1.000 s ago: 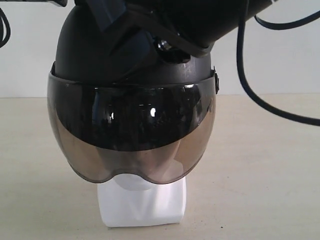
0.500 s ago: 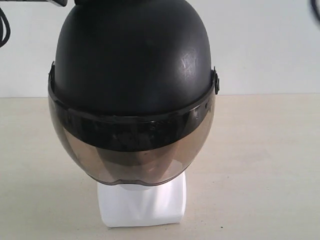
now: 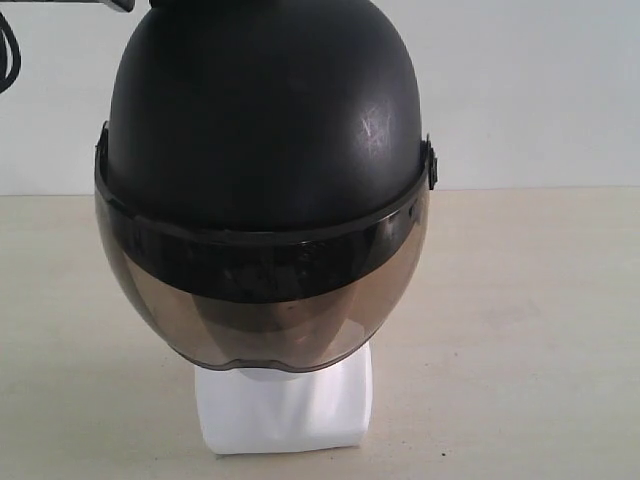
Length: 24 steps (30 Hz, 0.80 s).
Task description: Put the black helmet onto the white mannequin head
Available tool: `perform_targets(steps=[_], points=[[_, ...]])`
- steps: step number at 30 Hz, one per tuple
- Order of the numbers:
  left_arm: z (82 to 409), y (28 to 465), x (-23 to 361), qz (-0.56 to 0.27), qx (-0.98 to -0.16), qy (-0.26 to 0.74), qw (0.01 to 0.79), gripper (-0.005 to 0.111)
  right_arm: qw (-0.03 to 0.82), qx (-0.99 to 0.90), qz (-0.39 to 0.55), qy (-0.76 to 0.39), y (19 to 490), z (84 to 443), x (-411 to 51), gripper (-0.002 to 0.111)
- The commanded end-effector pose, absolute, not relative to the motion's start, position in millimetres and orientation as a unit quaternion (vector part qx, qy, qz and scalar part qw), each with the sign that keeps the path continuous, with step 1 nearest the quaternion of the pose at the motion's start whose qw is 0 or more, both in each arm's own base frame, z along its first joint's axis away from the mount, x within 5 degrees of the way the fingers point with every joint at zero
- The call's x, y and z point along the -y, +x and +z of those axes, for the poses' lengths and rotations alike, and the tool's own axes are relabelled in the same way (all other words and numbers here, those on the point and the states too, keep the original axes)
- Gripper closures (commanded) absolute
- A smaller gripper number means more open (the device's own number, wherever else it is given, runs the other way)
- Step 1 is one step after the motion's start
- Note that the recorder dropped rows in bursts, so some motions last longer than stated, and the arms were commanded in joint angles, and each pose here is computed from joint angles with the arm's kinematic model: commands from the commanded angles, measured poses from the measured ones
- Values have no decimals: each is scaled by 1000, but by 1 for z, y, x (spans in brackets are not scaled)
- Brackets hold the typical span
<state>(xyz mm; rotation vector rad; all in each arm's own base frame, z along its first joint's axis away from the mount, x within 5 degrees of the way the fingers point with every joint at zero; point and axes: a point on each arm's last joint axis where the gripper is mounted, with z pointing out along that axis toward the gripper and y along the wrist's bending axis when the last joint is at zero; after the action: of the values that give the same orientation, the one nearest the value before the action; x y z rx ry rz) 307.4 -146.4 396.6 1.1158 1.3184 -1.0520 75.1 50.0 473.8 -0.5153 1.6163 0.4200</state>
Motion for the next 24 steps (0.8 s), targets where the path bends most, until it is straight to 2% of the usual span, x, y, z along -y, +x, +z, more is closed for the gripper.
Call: perform_targets(steps=[1,4,7,11,13,14,18,20,24], points=[[415,293,142,-404,-555,465,559,103,647,-707,206,-201,73,421,-48,108],[428,280,133,-369,-558,478,569,103,640,-708,224,-196,76,391,-53,108],[463,251,102,-311,-595,418,612,103,634,-708,235,-203,83,360,-62,108],[472,193,61,-239,-618,327,674,103,673,-662,248,-216,84,360,-67,108],[455,168,44,-174,-637,245,710,103,682,-656,227,-232,84,360,-67,108],[433,153,34,-137,-651,192,721,103,685,-653,214,-241,85,360,-66,108],[380,106,18,-86,-658,69,745,103,680,-664,175,-256,87,356,-63,109],[359,94,16,-80,-660,49,745,103,652,-703,129,-251,90,347,-57,109],[342,87,16,-78,-664,46,742,103,642,-722,104,-235,92,343,-52,109]])
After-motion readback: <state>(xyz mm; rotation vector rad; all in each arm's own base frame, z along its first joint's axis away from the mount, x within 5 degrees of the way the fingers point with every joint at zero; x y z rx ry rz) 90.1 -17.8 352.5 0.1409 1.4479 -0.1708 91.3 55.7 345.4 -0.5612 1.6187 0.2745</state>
